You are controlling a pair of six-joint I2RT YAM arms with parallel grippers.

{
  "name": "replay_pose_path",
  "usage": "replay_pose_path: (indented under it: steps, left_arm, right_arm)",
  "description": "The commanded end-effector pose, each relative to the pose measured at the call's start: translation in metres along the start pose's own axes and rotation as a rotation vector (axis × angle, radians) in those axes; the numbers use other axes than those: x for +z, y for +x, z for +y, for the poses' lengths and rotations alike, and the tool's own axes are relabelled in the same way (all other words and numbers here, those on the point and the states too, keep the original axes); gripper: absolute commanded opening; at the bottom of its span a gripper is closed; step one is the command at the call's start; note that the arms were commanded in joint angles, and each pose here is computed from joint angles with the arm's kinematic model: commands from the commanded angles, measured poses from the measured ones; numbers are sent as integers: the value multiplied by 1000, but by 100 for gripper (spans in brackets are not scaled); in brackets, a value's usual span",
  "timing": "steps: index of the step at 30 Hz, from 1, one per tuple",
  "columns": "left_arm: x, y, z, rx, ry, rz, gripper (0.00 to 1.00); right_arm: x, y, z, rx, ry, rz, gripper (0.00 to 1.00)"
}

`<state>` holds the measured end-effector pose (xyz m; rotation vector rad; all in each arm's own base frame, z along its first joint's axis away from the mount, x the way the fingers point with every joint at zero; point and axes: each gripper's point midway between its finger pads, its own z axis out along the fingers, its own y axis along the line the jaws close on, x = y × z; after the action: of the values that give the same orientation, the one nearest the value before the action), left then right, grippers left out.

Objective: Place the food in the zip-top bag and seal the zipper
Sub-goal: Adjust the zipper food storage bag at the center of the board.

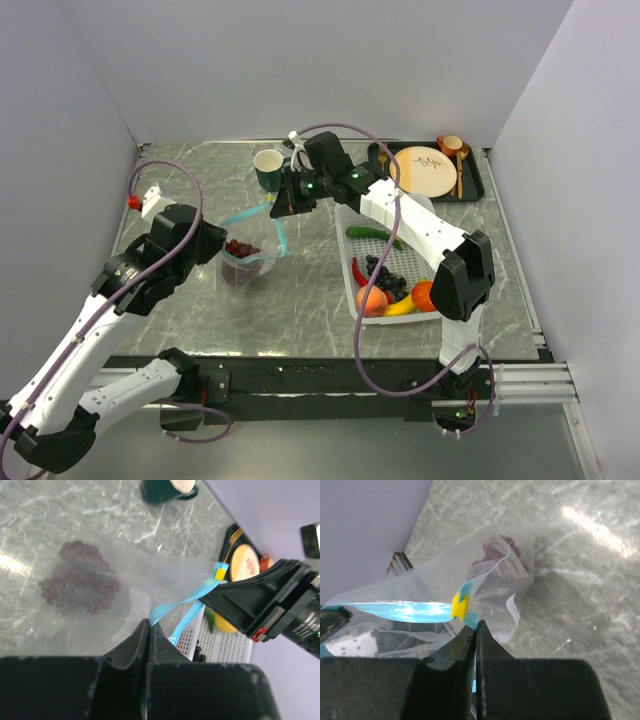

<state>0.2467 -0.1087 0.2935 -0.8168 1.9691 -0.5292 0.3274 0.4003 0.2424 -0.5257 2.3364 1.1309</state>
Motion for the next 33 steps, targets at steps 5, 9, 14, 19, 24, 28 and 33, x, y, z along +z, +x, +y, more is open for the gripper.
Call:
replay_pose_path:
  steps: [5, 9, 14, 19, 24, 28, 33]
  left_arm:
    - [-3, -23, -6, 12, 13, -95, 2]
    - [21, 17, -6, 20, 36, 27, 1]
    - [41, 40, -3, 31, 33, 89, 1]
    - [53, 48, -2, 59, 12, 104, 1]
    - [60, 56, -6, 58, 35, 130, 1]
    - [64, 64, -11, 55, 59, 156, 1]
    - [67, 70, -14, 66, 73, 179, 1]
  right_arm:
    - [21, 18, -29, 26, 49, 45, 14]
    - [37, 43, -58, 58, 111, 93, 14]
    - [28, 46, -71, 64, 164, 65, 20]
    - [-9, 27, -92, 74, 285, -49, 34]
    - [-76, 2, -97, 66, 362, -219, 59]
    - [-114, 22, -123, 76, 486, -239, 64]
    - [-147, 72, -169, 126, 655, -145, 68]
